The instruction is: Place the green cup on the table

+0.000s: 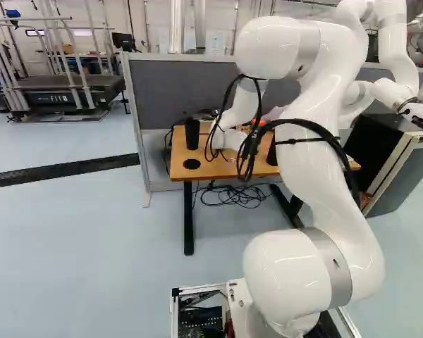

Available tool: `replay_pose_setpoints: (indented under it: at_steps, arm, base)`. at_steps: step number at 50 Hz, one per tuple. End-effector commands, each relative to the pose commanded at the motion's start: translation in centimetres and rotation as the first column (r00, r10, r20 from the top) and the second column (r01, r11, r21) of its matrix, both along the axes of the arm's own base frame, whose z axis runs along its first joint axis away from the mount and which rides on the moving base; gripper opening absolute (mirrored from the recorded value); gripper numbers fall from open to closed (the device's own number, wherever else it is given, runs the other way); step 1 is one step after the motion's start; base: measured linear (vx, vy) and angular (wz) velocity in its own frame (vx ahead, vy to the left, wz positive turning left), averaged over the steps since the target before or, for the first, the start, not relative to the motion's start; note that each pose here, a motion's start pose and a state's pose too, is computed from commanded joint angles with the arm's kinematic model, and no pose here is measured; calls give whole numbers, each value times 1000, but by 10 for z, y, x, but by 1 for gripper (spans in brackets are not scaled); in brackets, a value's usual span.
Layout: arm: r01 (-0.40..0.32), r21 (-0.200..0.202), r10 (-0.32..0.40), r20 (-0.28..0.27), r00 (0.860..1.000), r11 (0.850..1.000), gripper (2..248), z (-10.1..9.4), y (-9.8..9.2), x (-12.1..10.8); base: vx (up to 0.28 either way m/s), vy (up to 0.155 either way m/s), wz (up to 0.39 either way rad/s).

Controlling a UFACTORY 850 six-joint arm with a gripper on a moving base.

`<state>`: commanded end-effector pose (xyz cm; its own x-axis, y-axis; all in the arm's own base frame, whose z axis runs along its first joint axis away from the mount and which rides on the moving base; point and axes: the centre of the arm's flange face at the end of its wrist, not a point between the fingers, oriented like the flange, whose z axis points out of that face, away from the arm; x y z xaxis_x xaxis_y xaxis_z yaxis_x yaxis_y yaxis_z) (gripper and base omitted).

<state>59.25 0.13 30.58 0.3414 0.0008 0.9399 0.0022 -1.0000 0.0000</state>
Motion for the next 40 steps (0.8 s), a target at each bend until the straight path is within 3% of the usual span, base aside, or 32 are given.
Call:
replay_pose_setpoints:
  at_steps: [9, 10, 15, 16, 20, 21, 25, 26, 40]
  arm:
    - [0, 0, 0, -5, 1000, 1000, 131, -3, 0, 0]
    - [0, 0, 0, -5, 1000, 1000, 161, -3, 0, 0]
    - [0, 0, 0, -5, 1000, 1000, 161, -4, 0, 0]
    - [0, 0, 0, -5, 1000, 1000, 194, -4, 0, 0]
    - [0, 0, 0, -5, 1000, 1000, 194, -4, 0, 0]
    - [0, 0, 0, -5, 1000, 1000, 228, -4, 0, 0]
    - [0, 0, 0, -5, 1000, 1000, 228, -4, 0, 0]
    - [0, 0, 0, -5, 1000, 1000, 247, -4, 0, 0]
    - [-3, 0, 3, 1, 1000, 1000, 247, 11, 2, -15]
  base:
    - [0, 0, 0]
    - [0, 0, 0]
    - [0, 0, 0]
    - [0, 0, 0]
    - [0, 0, 0]
    - [0, 0, 0]
    - [0, 0, 0]
    - [0, 0, 0]
    - [0, 0, 0]
